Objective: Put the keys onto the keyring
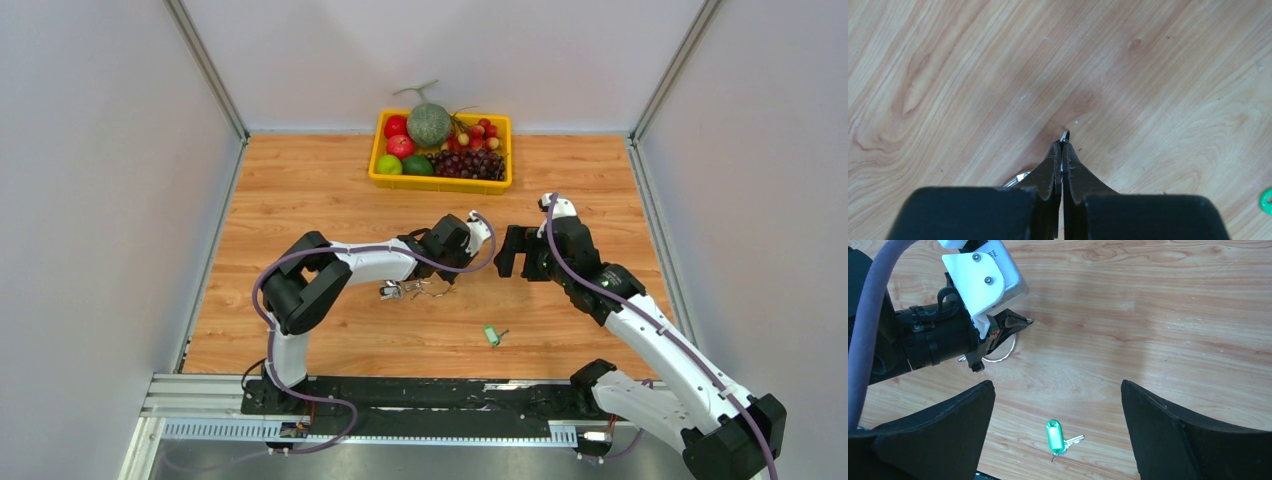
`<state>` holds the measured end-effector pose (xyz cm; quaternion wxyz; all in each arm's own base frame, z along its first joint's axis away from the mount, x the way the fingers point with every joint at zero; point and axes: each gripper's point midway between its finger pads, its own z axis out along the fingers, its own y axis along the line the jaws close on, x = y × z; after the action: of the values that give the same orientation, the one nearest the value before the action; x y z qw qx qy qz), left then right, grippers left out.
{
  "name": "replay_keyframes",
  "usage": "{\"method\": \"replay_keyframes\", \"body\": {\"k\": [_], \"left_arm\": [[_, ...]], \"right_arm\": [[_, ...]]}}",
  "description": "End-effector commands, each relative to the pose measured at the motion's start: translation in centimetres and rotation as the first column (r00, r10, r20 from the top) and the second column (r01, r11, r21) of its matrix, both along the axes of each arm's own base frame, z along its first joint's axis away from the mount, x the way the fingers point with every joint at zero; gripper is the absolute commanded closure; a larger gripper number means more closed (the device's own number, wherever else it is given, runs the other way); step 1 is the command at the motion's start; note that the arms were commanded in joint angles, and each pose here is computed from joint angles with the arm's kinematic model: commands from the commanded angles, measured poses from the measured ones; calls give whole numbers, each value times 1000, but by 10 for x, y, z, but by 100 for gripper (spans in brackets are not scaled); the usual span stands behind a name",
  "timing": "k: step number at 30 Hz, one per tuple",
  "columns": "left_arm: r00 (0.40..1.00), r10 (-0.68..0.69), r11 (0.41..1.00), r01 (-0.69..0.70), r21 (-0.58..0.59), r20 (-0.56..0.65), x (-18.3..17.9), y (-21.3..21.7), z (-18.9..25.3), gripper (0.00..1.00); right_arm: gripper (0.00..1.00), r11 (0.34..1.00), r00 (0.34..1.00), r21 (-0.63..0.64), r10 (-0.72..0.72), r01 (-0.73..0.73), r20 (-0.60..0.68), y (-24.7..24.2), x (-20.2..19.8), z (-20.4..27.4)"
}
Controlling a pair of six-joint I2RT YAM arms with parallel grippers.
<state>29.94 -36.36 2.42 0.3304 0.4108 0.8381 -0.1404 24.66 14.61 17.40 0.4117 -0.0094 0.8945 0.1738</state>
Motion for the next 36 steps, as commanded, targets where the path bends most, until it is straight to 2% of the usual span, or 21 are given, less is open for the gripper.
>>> {"method": "replay_keyframes", "body": {"k": [1,6,9,15,22,26,30,36], "left_arm": [[998,-61,996,60,-69,-18,-8,-14,15,100],[987,-163,965,161,-208,8,-26,-27,76,100],[976,-214,931,216,-294,38,-41,-28,117,100],[950,-305,853,303,-424,66,-77,-22,169,100],[927,-356,776,362,-517,115,-107,-9,211,100],[914,-378,714,390,-581,149,-124,-2,235,100],[895,-394,621,427,-658,209,-144,7,265,100],[881,-402,539,447,-714,247,-167,22,284,100]], "right_arm": [[0,999,998,39,18,-20,53,7,3,19],[3,993,987,68,88,-97,132,14,0,52],[6,975,966,95,182,-202,184,26,-9,75],[17,923,897,115,319,-367,305,41,-28,118],[36,802,750,101,495,-589,439,63,-57,171],[40,718,666,89,583,-691,466,74,-73,184],[45,648,603,79,646,-757,468,85,-83,189],[51,535,491,44,735,-844,468,105,-99,188]]}}
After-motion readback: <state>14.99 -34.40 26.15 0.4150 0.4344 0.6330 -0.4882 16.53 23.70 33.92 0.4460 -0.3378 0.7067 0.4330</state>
